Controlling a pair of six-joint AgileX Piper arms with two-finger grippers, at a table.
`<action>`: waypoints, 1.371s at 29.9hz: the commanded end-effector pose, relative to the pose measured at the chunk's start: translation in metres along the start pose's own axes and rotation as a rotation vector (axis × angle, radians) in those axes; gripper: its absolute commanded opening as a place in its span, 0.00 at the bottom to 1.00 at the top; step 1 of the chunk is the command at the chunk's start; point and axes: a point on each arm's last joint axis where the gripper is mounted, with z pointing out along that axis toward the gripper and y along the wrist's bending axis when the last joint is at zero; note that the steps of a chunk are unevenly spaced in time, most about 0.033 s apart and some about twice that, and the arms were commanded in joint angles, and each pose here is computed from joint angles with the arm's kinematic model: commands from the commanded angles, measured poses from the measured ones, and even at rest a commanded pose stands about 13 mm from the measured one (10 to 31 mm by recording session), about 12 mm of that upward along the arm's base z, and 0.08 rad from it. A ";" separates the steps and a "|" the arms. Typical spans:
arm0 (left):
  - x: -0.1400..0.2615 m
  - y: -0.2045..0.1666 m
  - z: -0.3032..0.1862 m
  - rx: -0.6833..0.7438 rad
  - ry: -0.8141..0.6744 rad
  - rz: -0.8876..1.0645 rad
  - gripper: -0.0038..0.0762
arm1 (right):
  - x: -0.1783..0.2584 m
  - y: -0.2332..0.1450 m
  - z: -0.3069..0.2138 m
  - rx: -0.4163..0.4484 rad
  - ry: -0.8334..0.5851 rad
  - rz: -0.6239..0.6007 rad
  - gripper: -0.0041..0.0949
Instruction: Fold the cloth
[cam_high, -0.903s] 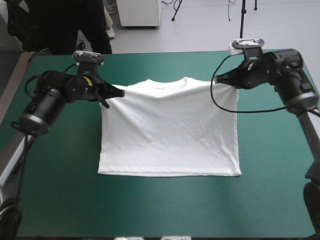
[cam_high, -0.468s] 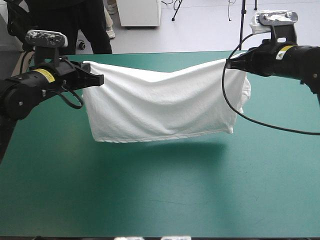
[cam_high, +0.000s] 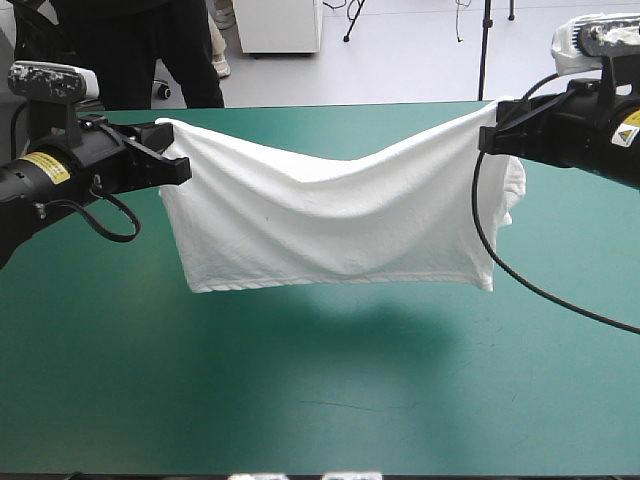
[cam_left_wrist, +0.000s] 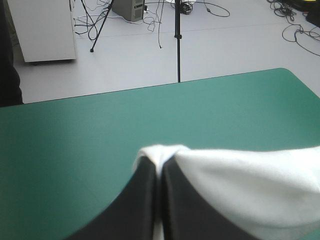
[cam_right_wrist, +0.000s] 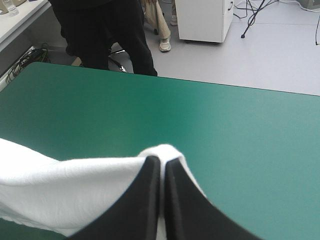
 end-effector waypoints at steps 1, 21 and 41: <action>-0.016 -0.003 -0.010 0.022 -0.131 -0.003 0.04 | -0.012 0.004 -0.011 -0.012 -0.111 -0.016 0.02; -0.068 0.008 0.111 0.002 -0.293 0.001 0.04 | -0.048 -0.029 0.112 0.090 -0.212 -0.084 0.02; 0.041 0.048 0.227 -0.074 0.426 0.004 0.04 | 0.058 -0.107 0.238 0.192 0.339 0.010 0.02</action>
